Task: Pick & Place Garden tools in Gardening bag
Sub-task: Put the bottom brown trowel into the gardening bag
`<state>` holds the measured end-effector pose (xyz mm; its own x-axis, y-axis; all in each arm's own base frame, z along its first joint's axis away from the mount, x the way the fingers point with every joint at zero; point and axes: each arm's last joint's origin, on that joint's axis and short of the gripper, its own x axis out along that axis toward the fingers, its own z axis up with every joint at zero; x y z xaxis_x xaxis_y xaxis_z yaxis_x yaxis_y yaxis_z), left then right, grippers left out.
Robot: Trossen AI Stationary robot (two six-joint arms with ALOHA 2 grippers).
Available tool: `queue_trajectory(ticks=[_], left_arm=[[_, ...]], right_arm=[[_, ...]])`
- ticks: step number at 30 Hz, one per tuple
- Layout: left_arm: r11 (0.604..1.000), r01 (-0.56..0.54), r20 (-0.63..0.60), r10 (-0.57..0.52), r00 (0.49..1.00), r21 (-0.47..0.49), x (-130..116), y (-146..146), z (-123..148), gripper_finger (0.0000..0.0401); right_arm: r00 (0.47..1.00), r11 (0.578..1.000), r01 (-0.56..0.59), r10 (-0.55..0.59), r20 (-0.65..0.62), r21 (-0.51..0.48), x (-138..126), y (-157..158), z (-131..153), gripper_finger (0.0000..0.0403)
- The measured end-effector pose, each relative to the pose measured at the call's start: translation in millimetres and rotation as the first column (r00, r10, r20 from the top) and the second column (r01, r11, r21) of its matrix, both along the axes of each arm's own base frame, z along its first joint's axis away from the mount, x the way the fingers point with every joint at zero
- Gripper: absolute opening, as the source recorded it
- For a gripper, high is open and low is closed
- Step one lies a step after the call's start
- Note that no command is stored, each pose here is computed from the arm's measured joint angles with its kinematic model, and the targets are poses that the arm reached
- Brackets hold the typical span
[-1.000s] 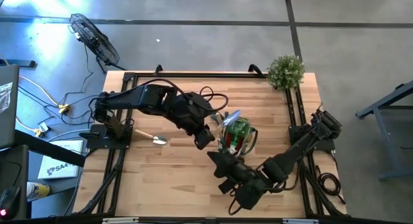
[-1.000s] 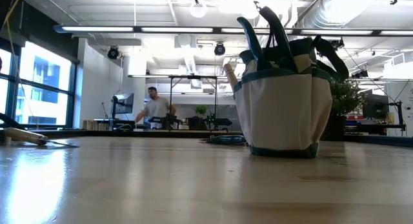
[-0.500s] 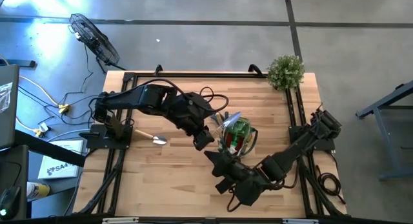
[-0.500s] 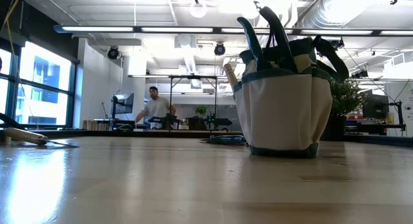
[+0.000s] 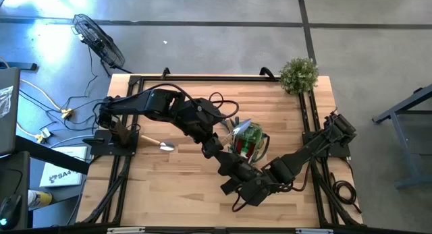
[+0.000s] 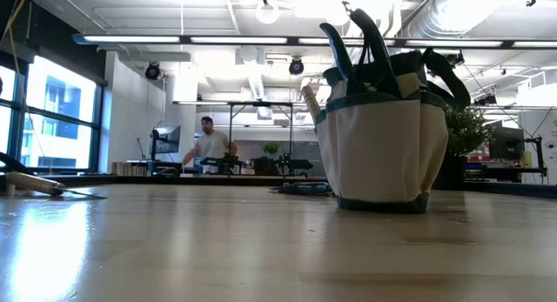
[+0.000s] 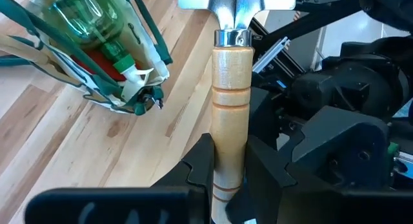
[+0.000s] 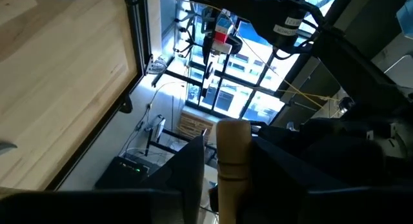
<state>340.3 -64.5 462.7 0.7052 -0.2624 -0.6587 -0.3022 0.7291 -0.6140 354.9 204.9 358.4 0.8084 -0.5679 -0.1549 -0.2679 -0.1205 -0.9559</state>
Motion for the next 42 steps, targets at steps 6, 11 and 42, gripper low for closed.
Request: queue_trajectory(ticks=[6, 11, 42], left_arm=[[1.000, 0.008, -0.027, -0.008, 1.000, -0.008, 8, -4, -8, 0.0053], [1.000, 0.017, -0.027, -0.018, 0.999, -0.012, 9, -5, -9, 0.0053], [0.965, -0.137, 0.103, 0.116, 0.988, 0.222, -26, 14, 21, 0.0168]], right_arm=[[1.000, 1.000, 0.007, -0.007, -0.001, 0.005, 3, -5, 0, 0.0115], [1.000, 1.000, 0.000, -0.001, 0.010, 0.024, 0, 0, -1, 0.0093], [0.976, 0.879, -0.058, -0.049, 0.210, 0.474, -44, 44, -12, 0.0052]])
